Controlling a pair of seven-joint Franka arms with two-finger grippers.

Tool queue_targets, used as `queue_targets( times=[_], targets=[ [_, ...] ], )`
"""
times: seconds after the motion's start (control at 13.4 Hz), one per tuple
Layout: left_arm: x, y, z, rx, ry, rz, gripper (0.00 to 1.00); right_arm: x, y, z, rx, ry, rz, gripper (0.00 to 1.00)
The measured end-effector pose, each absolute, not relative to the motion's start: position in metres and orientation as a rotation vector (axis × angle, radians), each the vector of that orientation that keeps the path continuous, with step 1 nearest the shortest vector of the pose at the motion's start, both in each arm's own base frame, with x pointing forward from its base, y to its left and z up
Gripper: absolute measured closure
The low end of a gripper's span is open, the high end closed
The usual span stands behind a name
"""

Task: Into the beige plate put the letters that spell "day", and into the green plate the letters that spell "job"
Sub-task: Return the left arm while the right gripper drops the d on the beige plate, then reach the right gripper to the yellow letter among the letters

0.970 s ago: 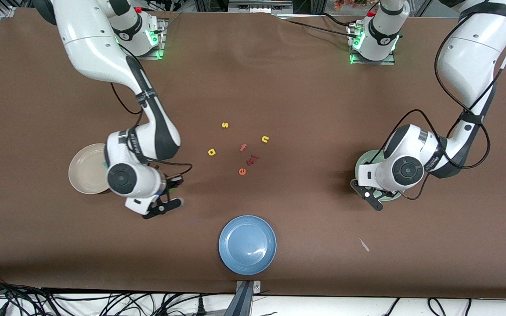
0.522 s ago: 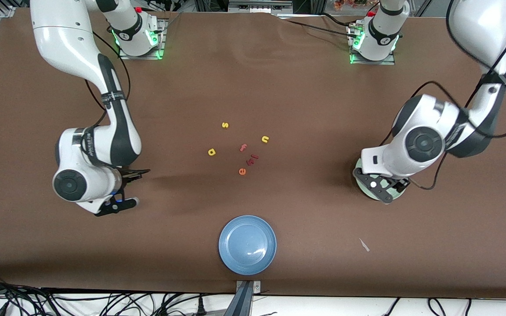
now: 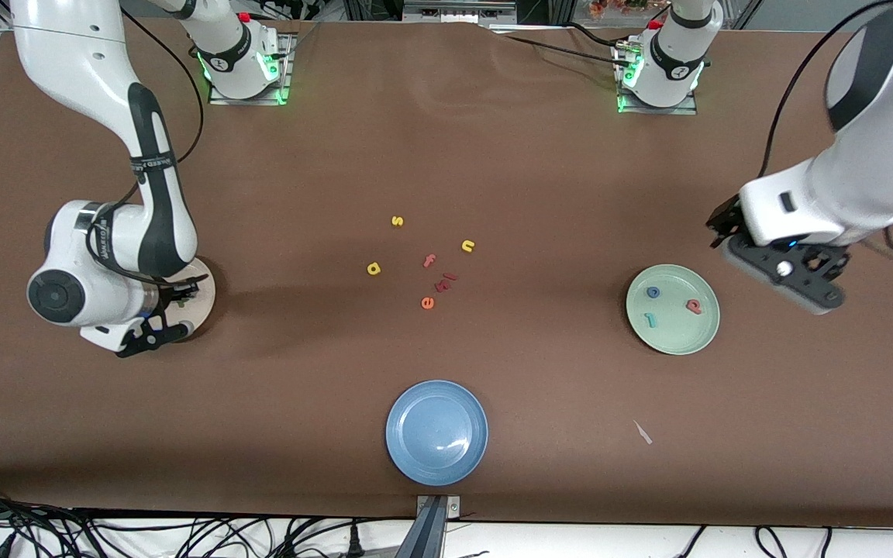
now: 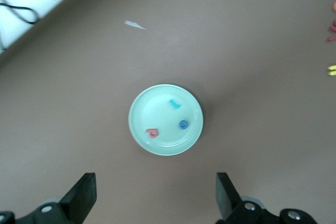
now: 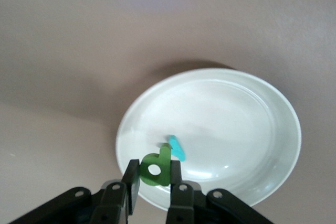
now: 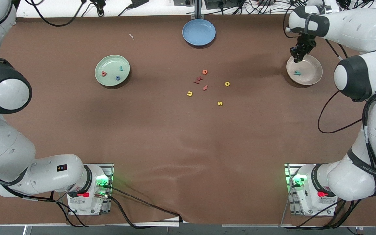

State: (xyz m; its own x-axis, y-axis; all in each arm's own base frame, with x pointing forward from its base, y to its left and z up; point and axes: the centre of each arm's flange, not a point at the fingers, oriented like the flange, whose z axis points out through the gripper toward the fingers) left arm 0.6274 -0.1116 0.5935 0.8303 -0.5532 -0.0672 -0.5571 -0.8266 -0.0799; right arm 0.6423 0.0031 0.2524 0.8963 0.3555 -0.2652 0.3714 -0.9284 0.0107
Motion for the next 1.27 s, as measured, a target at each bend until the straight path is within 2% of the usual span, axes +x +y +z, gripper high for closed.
queue_targets(
  times=[0.22, 0.45, 0.75, 0.97, 1.04, 1.27],
  targets=[
    [0.613, -0.096, 0.616, -3.039, 0.644, 0.012, 0.00, 0.621, -0.017, 0.232, 2.991, 0.622, -0.309, 0.73],
    [0.606, -0.060, 0.599, -3.182, 0.425, -0.103, 0.00, 0.608, -0.021, 0.220, 2.984, 0.653, -0.268, 0.73],
    [0.561, -0.052, 0.597, -3.157, 0.241, -0.060, 0.00, 0.606, -0.020, 0.222, 2.987, 0.654, -0.265, 0.40],
    [0.553, -0.050, 0.594, -3.142, 0.221, -0.032, 0.00, 0.607, -0.010, 0.229, 3.027, 0.641, -0.261, 0.04],
    [0.552, -0.050, 0.591, -3.142, 0.222, -0.019, 0.00, 0.608, -0.004, 0.234, 3.061, 0.621, -0.241, 0.00],
    [0.553, -0.053, 0.587, -3.142, 0.229, 0.001, 0.00, 0.611, 0.021, 0.240, 3.111, 0.563, -0.207, 0.00]
  ],
)
